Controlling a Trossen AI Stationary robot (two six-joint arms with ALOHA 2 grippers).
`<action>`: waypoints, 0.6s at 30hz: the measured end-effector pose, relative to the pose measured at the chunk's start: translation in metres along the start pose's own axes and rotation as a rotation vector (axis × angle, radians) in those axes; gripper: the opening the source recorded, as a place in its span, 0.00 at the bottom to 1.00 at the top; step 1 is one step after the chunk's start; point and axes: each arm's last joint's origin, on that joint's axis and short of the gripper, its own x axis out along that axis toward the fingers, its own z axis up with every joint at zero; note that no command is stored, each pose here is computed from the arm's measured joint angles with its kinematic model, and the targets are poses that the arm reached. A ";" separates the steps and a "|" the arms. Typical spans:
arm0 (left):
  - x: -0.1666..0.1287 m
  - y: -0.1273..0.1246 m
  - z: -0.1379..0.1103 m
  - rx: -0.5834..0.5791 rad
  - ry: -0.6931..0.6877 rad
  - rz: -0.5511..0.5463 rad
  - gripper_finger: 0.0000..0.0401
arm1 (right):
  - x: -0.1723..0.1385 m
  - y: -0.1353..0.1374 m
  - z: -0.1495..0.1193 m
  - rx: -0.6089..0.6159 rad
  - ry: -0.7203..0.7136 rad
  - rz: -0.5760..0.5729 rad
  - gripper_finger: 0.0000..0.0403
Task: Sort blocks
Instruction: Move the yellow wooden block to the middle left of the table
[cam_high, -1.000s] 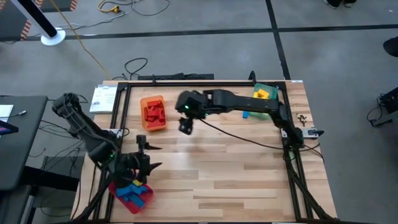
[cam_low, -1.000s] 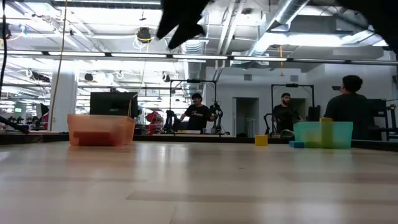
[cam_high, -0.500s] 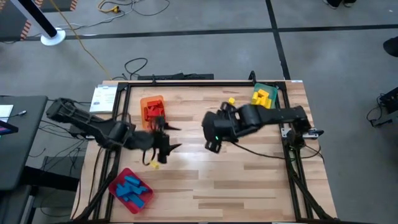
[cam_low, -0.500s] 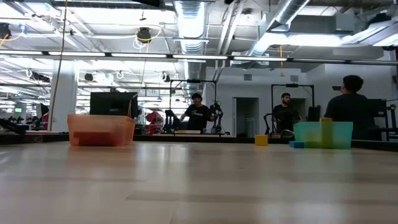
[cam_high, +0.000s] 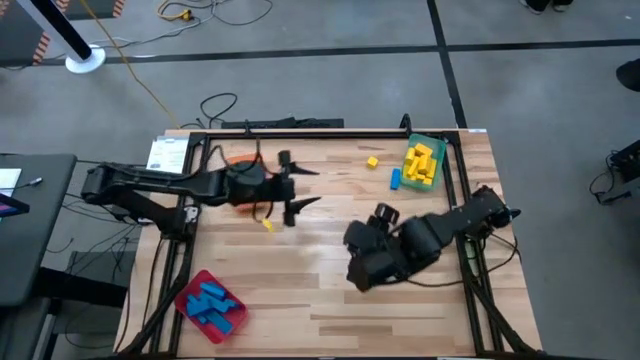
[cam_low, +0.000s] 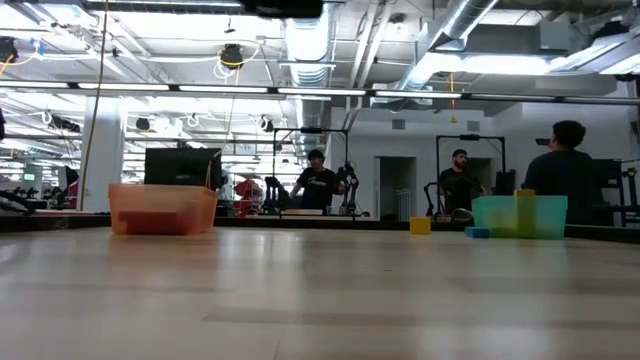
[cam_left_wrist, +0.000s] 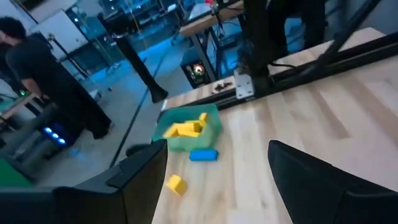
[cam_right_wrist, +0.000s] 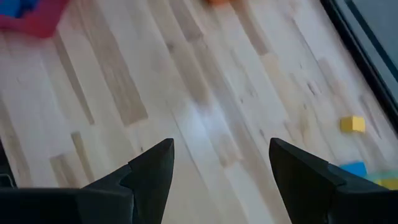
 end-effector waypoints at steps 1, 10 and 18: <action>0.007 0.003 -0.004 0.008 -0.004 0.011 0.68 | 0.000 0.004 -0.005 0.006 0.001 -0.004 0.68; 0.078 0.044 -0.076 -0.100 0.084 -0.021 0.68 | 0.006 0.039 -0.053 0.055 0.057 -0.036 0.68; 0.131 0.067 -0.116 -0.297 0.054 0.051 0.68 | 0.023 0.053 -0.091 0.134 0.042 -0.148 0.68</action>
